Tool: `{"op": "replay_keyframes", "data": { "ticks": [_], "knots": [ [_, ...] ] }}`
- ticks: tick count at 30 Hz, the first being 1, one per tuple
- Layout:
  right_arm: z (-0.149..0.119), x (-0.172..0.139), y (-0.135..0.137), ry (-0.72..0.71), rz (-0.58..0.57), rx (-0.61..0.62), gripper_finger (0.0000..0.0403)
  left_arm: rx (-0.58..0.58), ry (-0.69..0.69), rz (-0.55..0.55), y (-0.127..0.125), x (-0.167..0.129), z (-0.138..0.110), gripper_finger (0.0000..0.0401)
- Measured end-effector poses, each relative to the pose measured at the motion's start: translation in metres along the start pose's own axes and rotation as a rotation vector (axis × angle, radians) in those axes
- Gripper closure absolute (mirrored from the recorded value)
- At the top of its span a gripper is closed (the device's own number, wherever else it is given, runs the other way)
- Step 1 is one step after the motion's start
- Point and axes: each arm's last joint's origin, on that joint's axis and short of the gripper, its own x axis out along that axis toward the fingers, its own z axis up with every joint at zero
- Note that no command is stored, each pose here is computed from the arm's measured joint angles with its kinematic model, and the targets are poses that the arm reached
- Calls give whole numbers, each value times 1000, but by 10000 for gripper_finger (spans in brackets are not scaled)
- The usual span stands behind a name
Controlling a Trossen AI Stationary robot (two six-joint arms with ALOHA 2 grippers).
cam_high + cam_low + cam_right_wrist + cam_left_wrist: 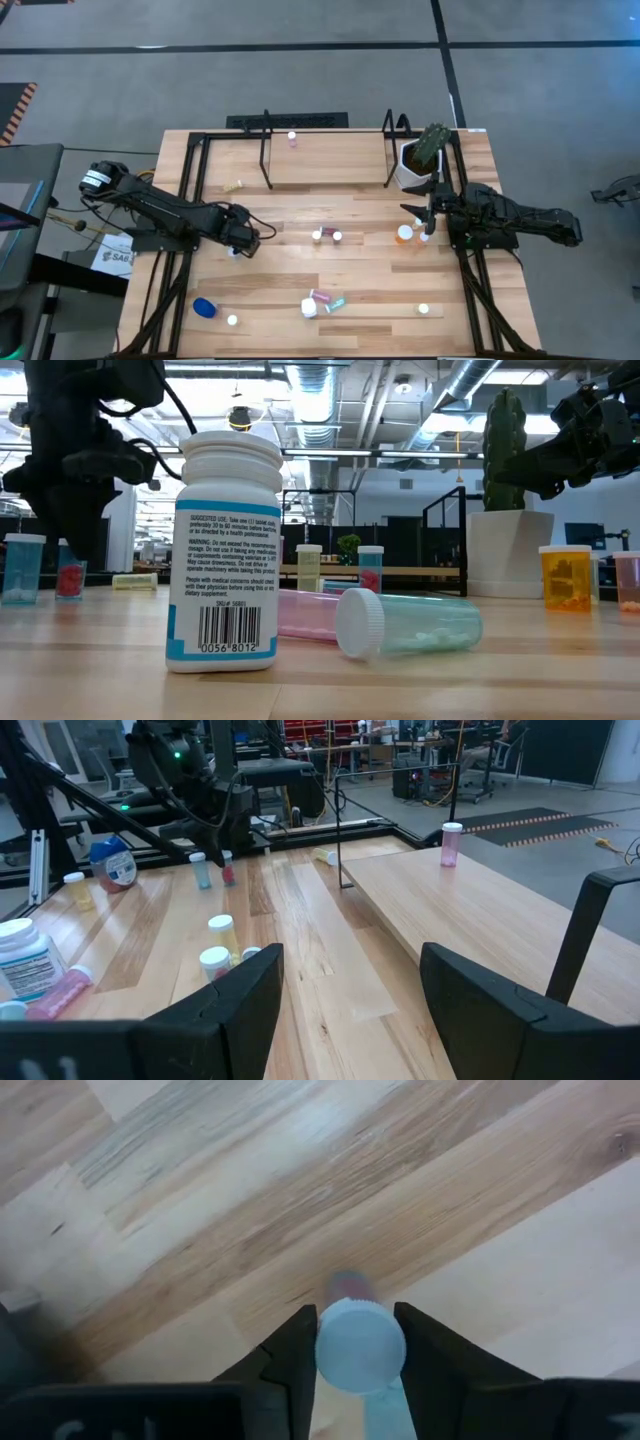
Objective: Pick and place medicine bottles onto shelf by color
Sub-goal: Put the blue pill bottle on the shelf
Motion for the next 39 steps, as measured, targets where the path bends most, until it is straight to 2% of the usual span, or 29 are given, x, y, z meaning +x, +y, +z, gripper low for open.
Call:
{"op": "replay_keyframes", "data": {
  "ticks": [10, 17, 21, 25, 32, 35, 39],
  "knots": [
    [0, 0, 0, 0, 0, 0, 143, 43, -99, -87, -19, -42, 23, 301],
    [0, 0, 0, 0, 0, 0, 143, 122, -224, -189, -27, -69, 57, 301],
    [0, 0, 0, 0, 0, 0, 143, 175, -257, -219, -31, -70, 81, 301],
    [0, 0, 0, 0, 0, 0, 143, 278, -235, -169, -44, -65, 107, 301],
    [0, 0, 0, 0, 0, 0, 143, 543, -225, 23, -68, -60, 162, 301],
    [0, 0, 0, 0, 0, 0, 143, 629, -215, 73, -68, -59, 189, 297],
    [0, 0, 0, 0, 0, 0, 143, 684, -217, 45, -56, -57, 222, 285]
  ]
}}
